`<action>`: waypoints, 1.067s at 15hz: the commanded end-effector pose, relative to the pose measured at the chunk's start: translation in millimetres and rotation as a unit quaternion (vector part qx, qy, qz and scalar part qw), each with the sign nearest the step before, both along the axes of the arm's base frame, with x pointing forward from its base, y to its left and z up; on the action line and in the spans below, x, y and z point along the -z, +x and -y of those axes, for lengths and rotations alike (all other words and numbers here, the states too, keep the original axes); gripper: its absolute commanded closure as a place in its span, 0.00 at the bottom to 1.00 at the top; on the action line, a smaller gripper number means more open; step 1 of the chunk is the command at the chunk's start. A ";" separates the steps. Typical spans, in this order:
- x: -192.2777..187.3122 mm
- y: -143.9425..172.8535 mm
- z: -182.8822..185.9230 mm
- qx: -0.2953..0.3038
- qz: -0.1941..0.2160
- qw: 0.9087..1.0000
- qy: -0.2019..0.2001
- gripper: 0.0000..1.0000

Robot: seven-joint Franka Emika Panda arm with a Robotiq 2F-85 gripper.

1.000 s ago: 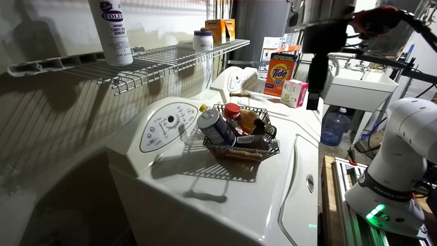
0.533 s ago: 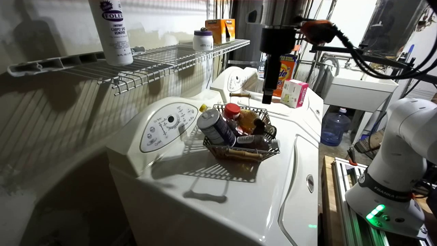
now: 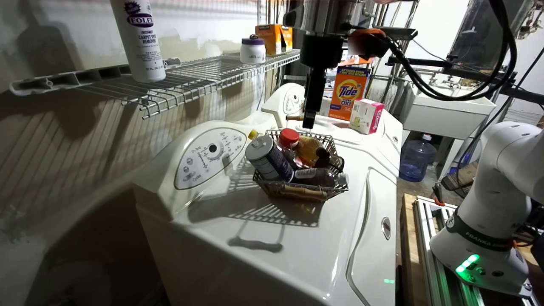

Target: Move the black canister to the shelf

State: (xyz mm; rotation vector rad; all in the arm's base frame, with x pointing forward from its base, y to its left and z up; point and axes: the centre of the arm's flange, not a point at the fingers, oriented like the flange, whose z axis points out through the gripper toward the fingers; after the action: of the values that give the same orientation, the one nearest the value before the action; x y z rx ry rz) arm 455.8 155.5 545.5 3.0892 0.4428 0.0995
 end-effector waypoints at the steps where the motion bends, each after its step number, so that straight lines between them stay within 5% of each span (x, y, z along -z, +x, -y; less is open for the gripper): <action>1: 14.4 3.2 4.4 -0.024 0.028 0.999 0.007 0.00; 7: 40.5 22.4 21.5 -0.086 0.124 0.988 0.025 0.00; 16: 92.4 52.1 39.9 -0.146 0.157 0.976 0.042 0.00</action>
State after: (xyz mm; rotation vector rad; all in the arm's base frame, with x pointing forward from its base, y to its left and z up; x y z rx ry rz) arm 498.5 118.6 469.4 2.9647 0.8208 0.5982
